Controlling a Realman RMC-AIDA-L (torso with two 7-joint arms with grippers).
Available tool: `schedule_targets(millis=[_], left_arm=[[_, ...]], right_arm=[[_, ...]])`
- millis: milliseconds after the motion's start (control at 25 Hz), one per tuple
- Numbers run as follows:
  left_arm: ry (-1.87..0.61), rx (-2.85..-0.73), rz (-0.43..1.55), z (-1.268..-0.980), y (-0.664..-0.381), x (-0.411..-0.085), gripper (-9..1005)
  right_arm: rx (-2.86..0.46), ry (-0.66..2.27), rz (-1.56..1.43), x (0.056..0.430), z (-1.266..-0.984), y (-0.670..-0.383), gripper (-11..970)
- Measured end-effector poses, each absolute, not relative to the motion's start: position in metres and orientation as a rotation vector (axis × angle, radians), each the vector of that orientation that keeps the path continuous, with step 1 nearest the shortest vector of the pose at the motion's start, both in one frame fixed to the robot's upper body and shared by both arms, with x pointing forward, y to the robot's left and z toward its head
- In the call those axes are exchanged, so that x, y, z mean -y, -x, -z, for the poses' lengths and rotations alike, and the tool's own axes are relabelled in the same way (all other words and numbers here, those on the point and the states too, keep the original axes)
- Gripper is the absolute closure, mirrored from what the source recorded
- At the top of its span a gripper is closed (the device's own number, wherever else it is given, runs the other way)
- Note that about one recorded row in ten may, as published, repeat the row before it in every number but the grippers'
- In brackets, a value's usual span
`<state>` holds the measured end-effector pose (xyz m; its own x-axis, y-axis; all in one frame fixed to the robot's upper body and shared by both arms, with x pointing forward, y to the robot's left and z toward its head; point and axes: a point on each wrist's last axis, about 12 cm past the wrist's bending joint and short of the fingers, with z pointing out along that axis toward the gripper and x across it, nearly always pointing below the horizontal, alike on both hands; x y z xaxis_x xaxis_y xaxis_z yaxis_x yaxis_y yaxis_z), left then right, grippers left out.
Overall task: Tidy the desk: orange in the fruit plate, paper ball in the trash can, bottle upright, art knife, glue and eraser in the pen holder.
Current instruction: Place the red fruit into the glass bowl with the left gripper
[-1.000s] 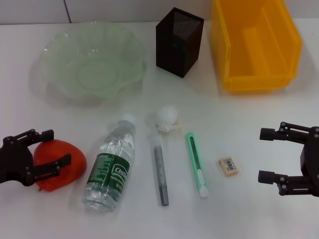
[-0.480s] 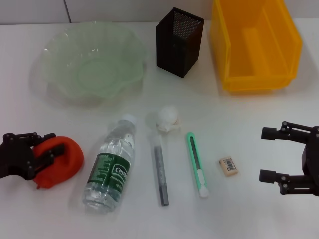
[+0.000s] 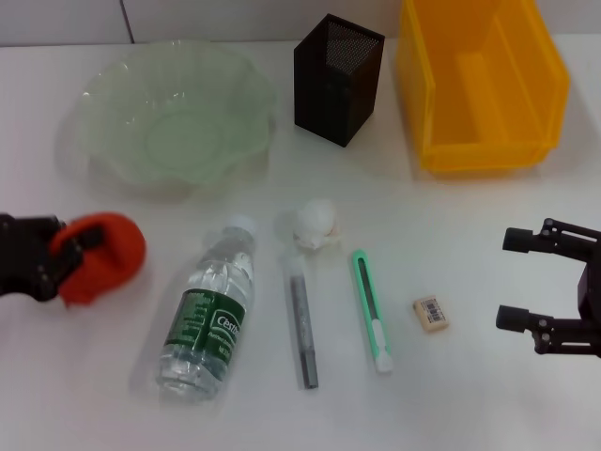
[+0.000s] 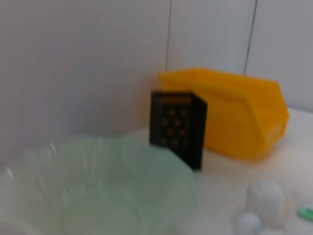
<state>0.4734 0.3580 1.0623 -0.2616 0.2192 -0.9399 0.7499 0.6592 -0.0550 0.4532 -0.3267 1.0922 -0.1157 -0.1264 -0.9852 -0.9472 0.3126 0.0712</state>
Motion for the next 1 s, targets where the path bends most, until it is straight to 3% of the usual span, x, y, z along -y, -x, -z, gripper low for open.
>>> schedule_targets(millis=[200,400,480,720,960,1000], left_arm=[[-0.759,-1.660,0.639,-1.087,-0.483,-0.355,914],[-0.728,-1.500,0.645,-1.112,-0.519,-0.334,933],[-0.692,-1.522,0.639,-1.114,-0.555,-0.313,933],[-0.632,-1.626,0.583,-1.106,-0.603,-0.279,932],[-0.608,-1.721,0.456,-1.096,-0.627,-0.261,932],[-0.608,-1.724,0.454,-1.095,-0.628,-0.261,890]], right_arm=[[-1.499,0.982,-0.961,0.329,-1.092,-0.452,127],[-1.495,0.942,-0.964,0.331,-1.089,-0.448,127],[-1.499,0.929,-0.971,0.331,-1.087,-0.446,126],[-1.509,0.897,-0.980,0.333,-1.083,-0.440,126],[-1.528,0.866,-0.990,0.334,-1.079,-0.435,127],[-1.529,0.864,-0.991,0.334,-1.079,-0.435,127]])
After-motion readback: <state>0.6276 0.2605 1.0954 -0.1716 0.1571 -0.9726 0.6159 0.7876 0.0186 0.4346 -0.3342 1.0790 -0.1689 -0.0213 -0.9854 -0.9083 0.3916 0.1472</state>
